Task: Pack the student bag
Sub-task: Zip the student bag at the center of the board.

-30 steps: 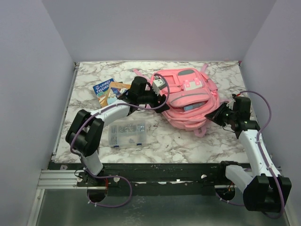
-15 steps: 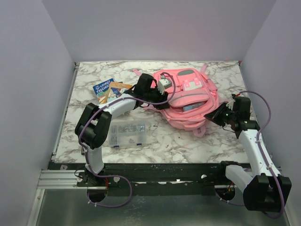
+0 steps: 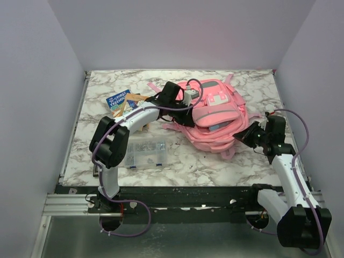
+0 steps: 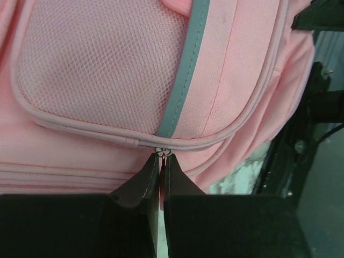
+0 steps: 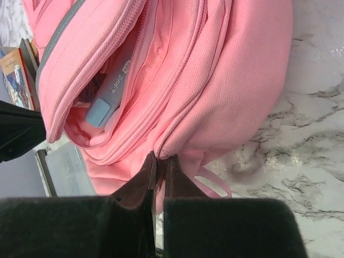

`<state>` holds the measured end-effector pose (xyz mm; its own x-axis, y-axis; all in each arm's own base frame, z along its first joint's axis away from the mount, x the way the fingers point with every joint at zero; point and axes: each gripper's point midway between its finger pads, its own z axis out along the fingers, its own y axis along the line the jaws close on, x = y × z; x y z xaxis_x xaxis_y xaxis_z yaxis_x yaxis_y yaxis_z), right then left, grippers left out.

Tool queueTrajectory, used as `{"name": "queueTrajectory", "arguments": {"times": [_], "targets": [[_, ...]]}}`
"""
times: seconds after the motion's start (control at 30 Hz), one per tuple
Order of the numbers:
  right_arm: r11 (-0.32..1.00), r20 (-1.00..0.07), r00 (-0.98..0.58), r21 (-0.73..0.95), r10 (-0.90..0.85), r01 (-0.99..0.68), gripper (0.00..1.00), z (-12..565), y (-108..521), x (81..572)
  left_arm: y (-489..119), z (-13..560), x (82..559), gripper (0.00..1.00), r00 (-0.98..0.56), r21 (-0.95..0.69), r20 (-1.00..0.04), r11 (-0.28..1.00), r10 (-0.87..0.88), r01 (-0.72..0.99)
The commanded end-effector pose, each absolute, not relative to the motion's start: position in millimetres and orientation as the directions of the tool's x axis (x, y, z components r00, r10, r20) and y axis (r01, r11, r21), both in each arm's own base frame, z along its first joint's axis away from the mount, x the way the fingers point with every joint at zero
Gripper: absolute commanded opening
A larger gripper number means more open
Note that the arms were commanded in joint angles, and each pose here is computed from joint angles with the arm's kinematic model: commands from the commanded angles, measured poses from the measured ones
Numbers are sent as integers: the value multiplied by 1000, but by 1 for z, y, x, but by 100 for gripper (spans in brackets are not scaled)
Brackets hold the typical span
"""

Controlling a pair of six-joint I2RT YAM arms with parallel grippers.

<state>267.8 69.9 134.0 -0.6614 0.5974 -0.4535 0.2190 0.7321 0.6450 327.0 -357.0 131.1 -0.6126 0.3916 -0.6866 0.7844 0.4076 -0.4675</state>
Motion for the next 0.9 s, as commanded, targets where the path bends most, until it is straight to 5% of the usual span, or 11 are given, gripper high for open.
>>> {"name": "queueTrajectory", "arguments": {"times": [0.0,0.13,0.67,0.8,0.87], "targets": [[695,-514,-569,704,642,149,1,155,73,274,-394,184,274,0,-758,-707,-555,286,342,647],[656,-486,-504,716,714,239,1,136,63,269,-422,202,264,0,-865,-821,-422,289,273,492],[599,-450,-460,760,766,253,1,137,64,282,-414,118,242,0,-917,-820,-321,415,237,394],[707,-503,-545,656,671,265,1,122,58,269,-405,124,253,13,-930,-828,-314,424,191,367],[746,-509,-585,603,632,283,12,117,54,261,-398,128,256,24,-935,-832,-313,425,168,356]]}}
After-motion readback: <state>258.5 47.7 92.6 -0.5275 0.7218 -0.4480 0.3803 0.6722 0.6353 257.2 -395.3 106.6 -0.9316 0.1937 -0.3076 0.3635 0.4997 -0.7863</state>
